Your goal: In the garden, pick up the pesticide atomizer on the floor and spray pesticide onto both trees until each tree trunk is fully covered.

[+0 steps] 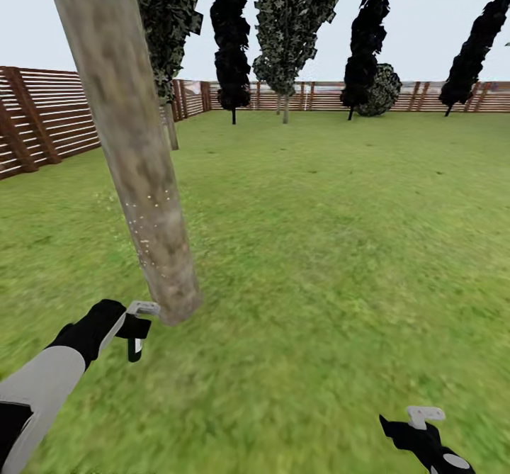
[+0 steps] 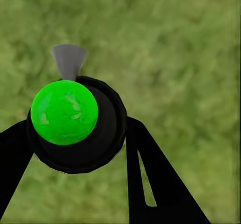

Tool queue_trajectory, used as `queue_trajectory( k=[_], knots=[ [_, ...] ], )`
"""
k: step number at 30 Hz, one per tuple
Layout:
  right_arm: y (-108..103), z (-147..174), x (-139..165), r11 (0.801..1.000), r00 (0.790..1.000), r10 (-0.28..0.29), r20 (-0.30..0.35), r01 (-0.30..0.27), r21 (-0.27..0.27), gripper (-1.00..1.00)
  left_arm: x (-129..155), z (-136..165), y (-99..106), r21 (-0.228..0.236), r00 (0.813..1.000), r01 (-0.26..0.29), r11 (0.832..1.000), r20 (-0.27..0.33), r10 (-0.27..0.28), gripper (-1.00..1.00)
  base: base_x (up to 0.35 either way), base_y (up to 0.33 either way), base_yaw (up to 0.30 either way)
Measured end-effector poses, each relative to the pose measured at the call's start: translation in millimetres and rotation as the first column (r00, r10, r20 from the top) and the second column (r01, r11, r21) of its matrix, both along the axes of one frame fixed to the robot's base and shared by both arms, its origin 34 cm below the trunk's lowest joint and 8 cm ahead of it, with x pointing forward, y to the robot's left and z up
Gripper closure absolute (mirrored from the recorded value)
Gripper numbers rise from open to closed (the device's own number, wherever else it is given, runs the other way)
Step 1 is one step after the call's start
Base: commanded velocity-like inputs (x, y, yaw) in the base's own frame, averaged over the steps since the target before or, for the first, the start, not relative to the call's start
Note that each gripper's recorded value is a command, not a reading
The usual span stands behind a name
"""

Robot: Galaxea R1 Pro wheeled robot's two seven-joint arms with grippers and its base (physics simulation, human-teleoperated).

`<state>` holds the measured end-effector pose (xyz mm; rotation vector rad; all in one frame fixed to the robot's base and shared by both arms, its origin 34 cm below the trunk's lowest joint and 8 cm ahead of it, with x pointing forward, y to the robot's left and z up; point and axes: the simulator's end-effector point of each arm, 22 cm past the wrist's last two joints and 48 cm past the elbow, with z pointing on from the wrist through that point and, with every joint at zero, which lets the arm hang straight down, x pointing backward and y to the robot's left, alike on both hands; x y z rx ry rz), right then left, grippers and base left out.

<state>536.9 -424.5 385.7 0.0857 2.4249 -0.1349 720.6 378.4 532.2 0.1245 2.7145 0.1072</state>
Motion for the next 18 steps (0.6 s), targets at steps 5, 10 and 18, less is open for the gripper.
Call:
queue_trajectory(
  k=[5,10,18],
  knots=[
    [-0.1,0.0,-0.1,1.0,1.0,0.0,0.0,0.0,0.0,-1.0,0.2,-0.1,-1.1,-0.001,1.0,0.001,1.0,0.0,-0.001,1.0,0.092,-0.271,0.011],
    [-0.1,0.0,-0.1,1.0,1.0,0.0,0.0,0.0,0.0,-1.0,0.3,0.0,-1.1,-0.002,1.0,0.0,1.0,0.001,0.0,1.0,0.096,-0.271,0.02],
    [0.4,-0.1,0.0,1.0,1.0,0.0,0.0,0.0,0.001,-1.0,0.7,0.4,-1.4,-0.004,1.0,0.0,1.0,0.002,0.0,1.0,0.107,-0.271,0.234]
  ],
)
